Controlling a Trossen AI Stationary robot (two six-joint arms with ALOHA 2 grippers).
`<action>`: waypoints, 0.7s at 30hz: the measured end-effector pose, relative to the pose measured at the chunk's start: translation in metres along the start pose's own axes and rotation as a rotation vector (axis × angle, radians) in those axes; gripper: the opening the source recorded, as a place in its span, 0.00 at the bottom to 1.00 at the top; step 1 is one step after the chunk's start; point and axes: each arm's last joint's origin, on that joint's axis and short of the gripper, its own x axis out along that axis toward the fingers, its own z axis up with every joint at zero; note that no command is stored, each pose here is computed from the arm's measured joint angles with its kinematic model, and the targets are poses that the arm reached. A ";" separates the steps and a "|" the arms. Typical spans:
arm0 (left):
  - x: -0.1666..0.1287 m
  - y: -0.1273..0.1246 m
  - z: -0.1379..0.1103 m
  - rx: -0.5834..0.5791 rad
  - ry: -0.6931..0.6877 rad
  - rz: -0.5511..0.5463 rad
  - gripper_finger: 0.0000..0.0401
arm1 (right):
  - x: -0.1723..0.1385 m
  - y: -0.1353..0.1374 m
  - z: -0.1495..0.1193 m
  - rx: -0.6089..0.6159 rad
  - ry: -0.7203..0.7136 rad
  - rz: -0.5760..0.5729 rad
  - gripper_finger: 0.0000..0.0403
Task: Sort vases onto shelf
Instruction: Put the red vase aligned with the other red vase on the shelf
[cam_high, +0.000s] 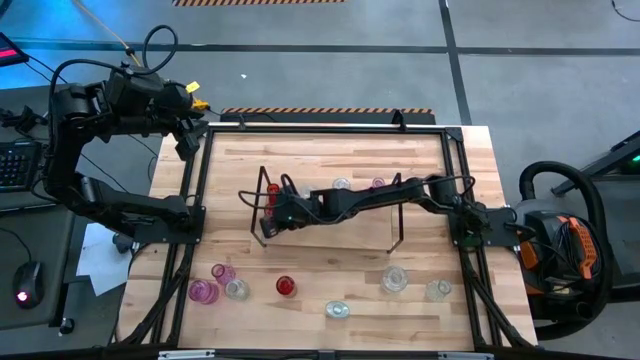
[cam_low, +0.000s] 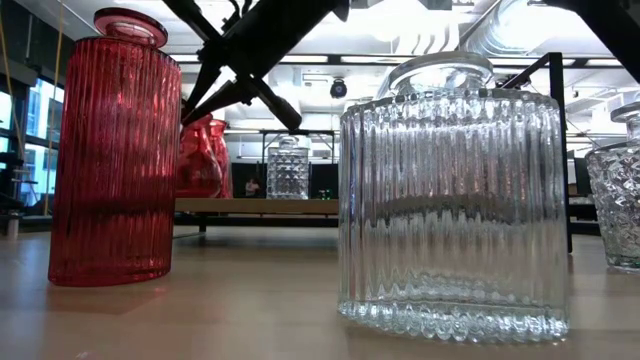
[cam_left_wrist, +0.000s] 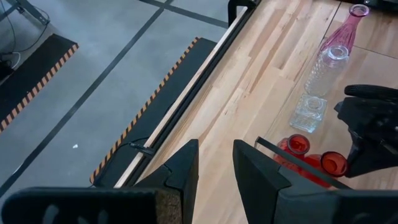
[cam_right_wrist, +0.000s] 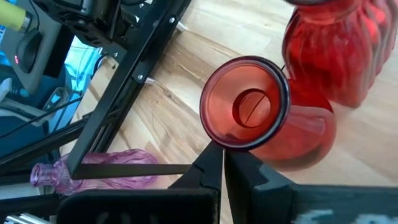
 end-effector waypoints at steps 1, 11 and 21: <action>0.000 0.000 0.000 -0.001 0.000 0.000 0.22 | 0.000 -0.001 0.001 -0.001 -0.001 -0.001 0.00; 0.000 0.000 0.000 -0.011 0.000 0.000 0.22 | 0.000 -0.003 0.002 -0.007 -0.011 -0.023 0.00; 0.000 0.000 0.000 -0.011 0.000 0.000 0.22 | 0.001 -0.005 0.004 -0.007 -0.023 -0.042 0.00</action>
